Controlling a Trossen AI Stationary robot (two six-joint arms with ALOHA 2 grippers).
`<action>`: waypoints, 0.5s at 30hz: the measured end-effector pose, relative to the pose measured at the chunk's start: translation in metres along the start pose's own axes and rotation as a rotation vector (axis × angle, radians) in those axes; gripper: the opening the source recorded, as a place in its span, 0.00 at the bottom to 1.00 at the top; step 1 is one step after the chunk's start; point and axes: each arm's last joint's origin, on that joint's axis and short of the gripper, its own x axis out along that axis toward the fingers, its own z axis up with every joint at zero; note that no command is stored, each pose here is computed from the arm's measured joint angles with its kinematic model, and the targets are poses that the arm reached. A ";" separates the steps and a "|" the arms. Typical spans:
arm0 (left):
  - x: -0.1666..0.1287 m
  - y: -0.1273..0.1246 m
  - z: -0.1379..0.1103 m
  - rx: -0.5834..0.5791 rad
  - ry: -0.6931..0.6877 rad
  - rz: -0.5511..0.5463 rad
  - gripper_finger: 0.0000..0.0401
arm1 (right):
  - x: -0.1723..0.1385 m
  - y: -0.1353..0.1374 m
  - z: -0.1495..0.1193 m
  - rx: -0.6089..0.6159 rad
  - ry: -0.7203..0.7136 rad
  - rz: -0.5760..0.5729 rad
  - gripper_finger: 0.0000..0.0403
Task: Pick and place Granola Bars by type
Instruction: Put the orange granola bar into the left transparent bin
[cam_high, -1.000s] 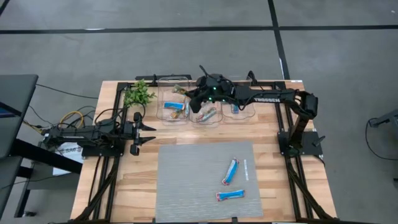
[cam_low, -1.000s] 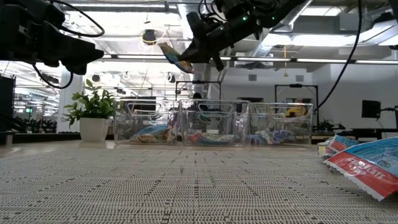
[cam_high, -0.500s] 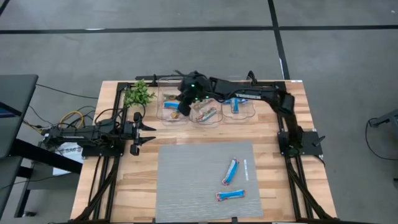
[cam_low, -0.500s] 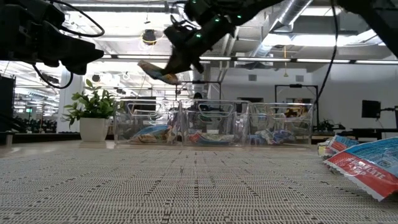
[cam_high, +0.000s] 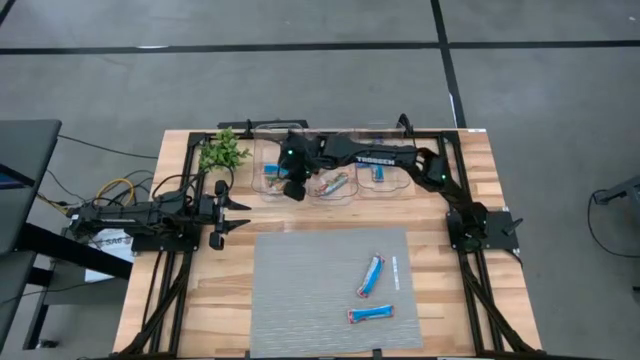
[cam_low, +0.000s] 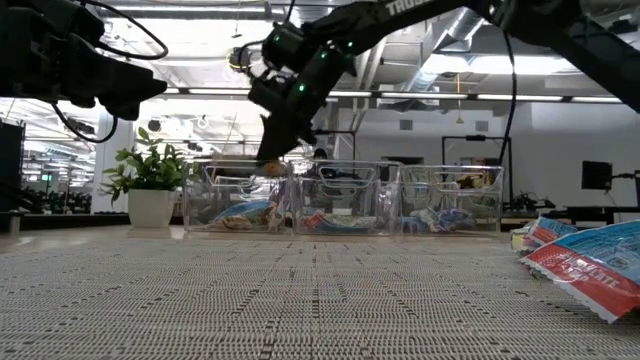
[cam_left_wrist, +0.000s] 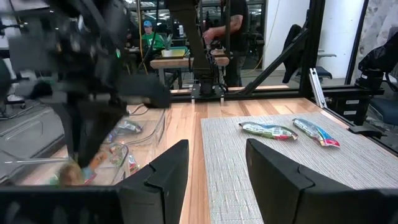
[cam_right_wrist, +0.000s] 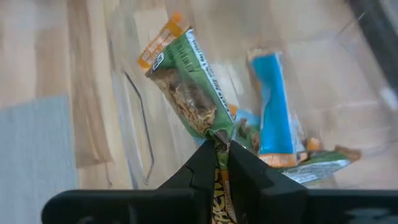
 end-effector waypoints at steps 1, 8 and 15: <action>0.000 0.000 0.000 0.000 -0.001 0.000 0.39 | 0.004 0.001 -0.002 -0.001 0.008 0.000 0.06; 0.000 0.000 0.000 0.000 0.000 0.000 0.39 | 0.008 0.002 -0.003 -0.006 0.017 -0.023 0.07; 0.000 0.000 0.000 0.000 0.000 -0.001 0.39 | 0.007 -0.006 -0.003 -0.051 0.013 -0.039 0.21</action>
